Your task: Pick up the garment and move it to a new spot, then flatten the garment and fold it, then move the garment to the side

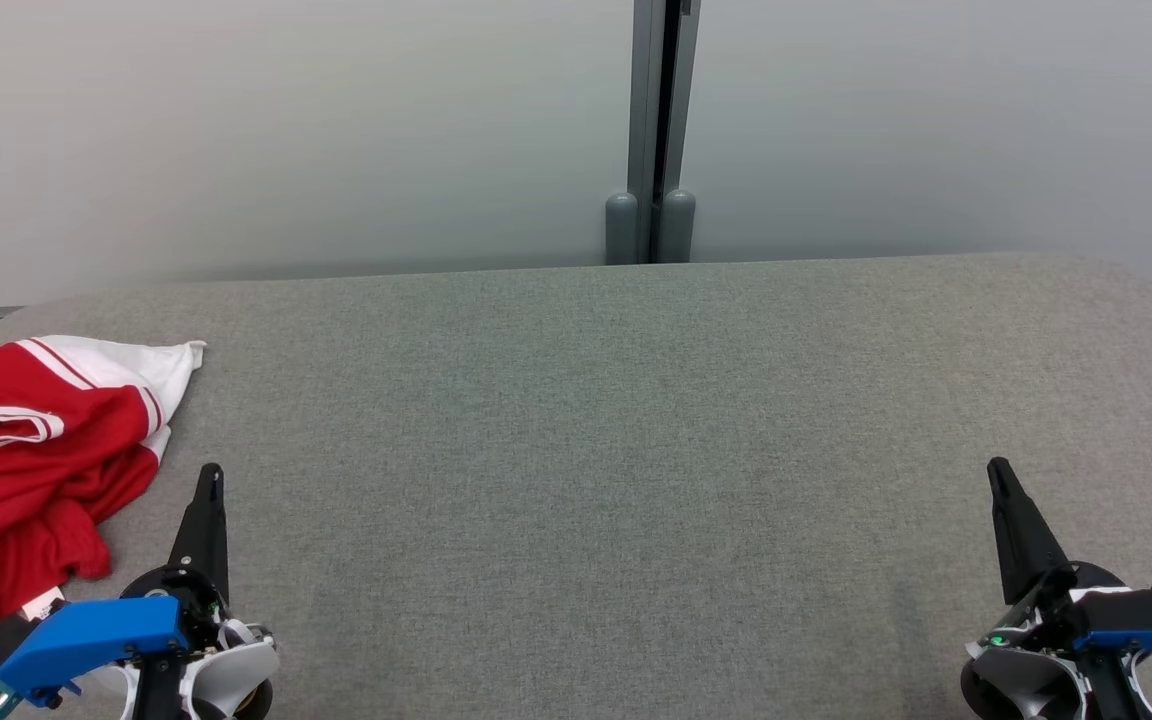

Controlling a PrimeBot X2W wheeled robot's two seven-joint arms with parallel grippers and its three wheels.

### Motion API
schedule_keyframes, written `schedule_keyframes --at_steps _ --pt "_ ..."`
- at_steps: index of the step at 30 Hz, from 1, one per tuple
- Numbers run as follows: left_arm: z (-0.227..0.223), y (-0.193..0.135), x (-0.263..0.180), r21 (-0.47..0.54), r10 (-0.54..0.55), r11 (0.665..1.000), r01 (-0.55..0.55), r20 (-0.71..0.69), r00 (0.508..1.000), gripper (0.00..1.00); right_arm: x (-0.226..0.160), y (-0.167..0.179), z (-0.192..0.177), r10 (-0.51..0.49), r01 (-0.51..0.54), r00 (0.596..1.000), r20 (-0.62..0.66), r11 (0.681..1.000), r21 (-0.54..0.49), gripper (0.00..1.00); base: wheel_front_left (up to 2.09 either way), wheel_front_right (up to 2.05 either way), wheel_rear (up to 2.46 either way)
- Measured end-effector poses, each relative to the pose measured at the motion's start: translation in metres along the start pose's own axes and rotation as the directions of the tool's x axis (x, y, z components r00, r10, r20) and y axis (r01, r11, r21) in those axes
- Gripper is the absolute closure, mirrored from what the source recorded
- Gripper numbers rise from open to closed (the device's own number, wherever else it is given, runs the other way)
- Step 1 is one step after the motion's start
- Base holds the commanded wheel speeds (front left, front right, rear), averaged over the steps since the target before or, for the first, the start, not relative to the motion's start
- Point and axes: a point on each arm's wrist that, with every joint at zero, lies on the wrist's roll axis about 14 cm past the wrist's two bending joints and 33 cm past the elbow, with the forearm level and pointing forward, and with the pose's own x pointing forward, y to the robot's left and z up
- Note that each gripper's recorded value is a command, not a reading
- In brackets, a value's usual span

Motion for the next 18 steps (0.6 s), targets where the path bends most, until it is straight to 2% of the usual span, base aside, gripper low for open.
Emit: schedule_keyframes --at_steps 18 --pt "0.0 0.0 0.0 0.0 0.0 1.0 0.0 0.0 1.0 1.0 0.0 0.0 0.0 0.0 0.0 1.0 0.0 1.0 0.0 1.0 0.0 0.0 0.0"
